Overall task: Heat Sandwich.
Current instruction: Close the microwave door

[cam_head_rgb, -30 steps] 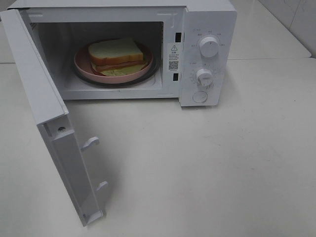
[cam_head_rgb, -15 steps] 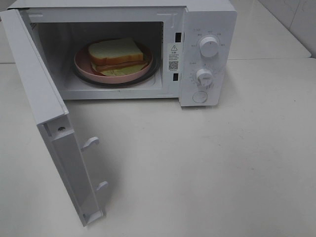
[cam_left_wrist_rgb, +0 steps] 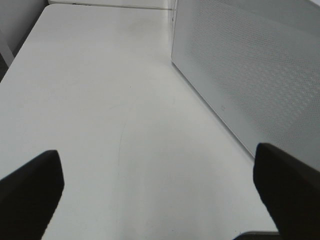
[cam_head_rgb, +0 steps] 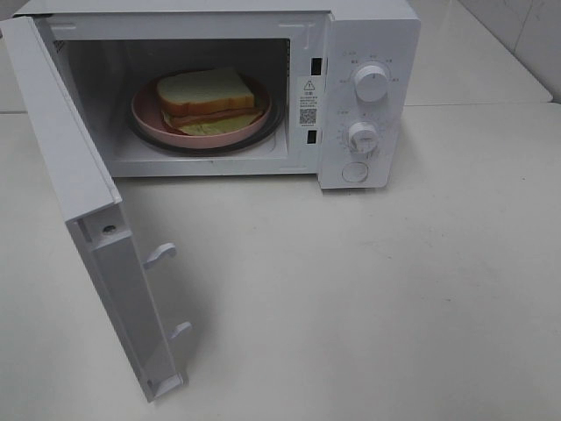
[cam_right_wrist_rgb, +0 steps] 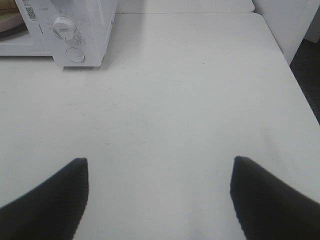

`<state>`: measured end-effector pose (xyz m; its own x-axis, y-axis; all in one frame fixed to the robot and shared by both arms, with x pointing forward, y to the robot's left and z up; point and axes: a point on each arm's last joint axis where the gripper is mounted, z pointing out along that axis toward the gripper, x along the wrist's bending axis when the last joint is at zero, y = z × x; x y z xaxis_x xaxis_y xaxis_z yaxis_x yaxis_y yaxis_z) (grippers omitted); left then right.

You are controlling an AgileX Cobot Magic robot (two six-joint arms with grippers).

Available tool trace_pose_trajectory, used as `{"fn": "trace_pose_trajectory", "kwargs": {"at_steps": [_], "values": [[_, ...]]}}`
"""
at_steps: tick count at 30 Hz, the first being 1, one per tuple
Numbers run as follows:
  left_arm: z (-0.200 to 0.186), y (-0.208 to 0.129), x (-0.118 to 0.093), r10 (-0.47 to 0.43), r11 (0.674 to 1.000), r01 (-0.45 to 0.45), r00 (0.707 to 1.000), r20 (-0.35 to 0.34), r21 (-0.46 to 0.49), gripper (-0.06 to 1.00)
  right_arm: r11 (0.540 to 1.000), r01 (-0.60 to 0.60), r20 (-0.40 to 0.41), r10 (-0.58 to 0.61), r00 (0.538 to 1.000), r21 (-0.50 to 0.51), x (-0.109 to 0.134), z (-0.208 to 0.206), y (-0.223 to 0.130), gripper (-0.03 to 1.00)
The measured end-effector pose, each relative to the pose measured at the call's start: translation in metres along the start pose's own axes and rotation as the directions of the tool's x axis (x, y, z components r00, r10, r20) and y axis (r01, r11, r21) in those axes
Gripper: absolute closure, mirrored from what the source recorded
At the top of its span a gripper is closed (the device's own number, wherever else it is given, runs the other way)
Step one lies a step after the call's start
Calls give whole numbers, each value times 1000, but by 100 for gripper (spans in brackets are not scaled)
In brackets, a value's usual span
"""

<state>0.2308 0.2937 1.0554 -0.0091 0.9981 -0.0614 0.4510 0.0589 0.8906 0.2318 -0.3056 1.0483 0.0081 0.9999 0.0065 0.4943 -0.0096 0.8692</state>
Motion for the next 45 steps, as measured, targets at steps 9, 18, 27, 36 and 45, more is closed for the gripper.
{"fn": "trace_pose_trajectory", "kwargs": {"at_steps": [9,18,27,36,45], "values": [[0,0,0,0,1000,0,1000,0,0,-3,1000,0,0,0,1000,0,0,0,0,21],[0,0,0,0,1000,0,1000,0,0,-3,1000,0,0,0,1000,0,0,0,0,21],[0,0,0,0,1000,0,1000,0,0,-3,1000,0,0,0,1000,0,0,0,0,21],[-2,14,0,1,1000,-2,1000,-5,-23,-1,1000,0,0,0,1000,0,0,0,0,21],[15,35,2,2,999,-3,1000,-22,-35,34,1000,0,0,0,1000,0,0,0,0,21]]}}
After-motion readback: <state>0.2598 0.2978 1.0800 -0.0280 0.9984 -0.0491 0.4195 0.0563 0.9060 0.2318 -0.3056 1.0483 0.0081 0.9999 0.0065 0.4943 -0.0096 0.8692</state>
